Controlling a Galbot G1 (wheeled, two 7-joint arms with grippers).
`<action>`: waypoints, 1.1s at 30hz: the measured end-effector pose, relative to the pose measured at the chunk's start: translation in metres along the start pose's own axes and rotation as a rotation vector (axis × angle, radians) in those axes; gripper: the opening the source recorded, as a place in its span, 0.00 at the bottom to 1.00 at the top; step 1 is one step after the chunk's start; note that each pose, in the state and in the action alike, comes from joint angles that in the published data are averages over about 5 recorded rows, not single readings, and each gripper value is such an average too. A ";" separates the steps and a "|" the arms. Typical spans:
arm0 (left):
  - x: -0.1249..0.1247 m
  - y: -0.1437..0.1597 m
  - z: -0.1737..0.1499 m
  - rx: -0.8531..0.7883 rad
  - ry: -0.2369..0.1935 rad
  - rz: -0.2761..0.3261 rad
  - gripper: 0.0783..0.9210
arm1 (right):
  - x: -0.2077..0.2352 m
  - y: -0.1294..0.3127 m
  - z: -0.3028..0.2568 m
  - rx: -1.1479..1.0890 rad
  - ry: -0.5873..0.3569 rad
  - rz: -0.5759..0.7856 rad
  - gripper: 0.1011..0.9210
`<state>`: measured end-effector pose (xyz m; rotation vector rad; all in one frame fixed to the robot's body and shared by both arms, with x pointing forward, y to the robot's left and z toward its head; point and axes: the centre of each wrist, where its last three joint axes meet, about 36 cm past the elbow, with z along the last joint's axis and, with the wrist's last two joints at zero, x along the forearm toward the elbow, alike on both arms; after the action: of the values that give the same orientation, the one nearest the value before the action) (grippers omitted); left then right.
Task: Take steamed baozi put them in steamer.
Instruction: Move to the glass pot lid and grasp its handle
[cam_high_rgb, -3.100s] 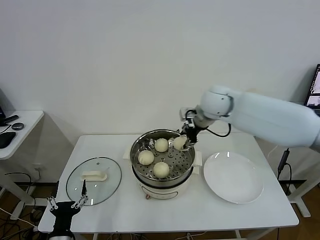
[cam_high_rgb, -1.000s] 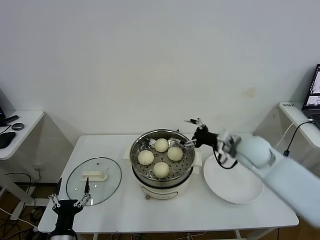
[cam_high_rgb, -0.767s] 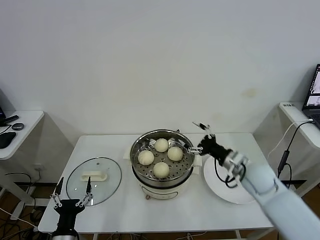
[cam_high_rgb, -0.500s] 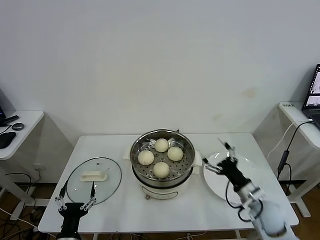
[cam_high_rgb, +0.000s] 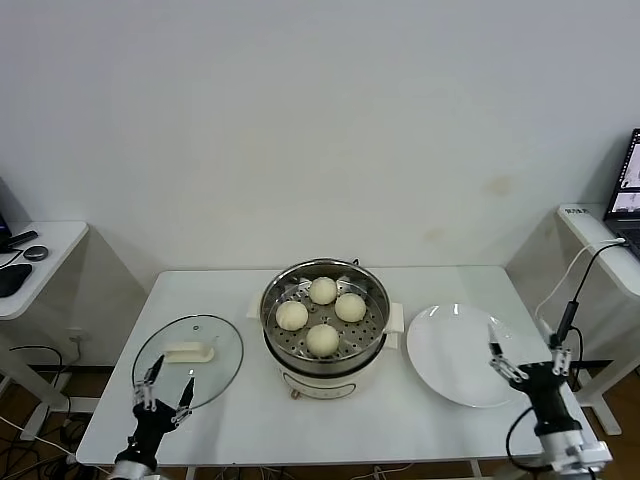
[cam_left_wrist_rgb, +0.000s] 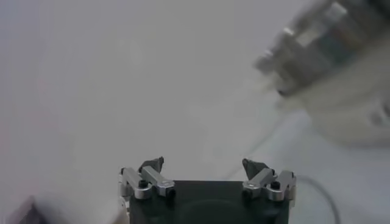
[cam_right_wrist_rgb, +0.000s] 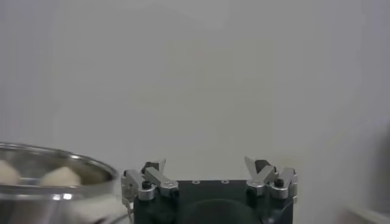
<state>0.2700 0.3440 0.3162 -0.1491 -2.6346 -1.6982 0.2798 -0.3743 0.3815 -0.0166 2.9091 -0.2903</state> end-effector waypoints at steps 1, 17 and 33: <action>-0.004 -0.002 0.005 -0.056 -0.002 0.017 0.88 | 0.004 -0.002 0.000 0.001 0.006 0.016 0.88; -0.091 0.004 0.067 -0.502 -0.011 0.114 0.88 | 0.041 -0.007 0.005 0.023 0.069 0.135 0.88; -0.145 0.009 0.083 -0.553 0.005 0.133 0.87 | 0.054 -0.003 0.013 0.044 0.110 0.143 0.88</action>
<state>0.4189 0.4118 0.2818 -0.3080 -2.0245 -2.3132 0.2296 -0.3810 0.3580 0.2207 2.9921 -0.3406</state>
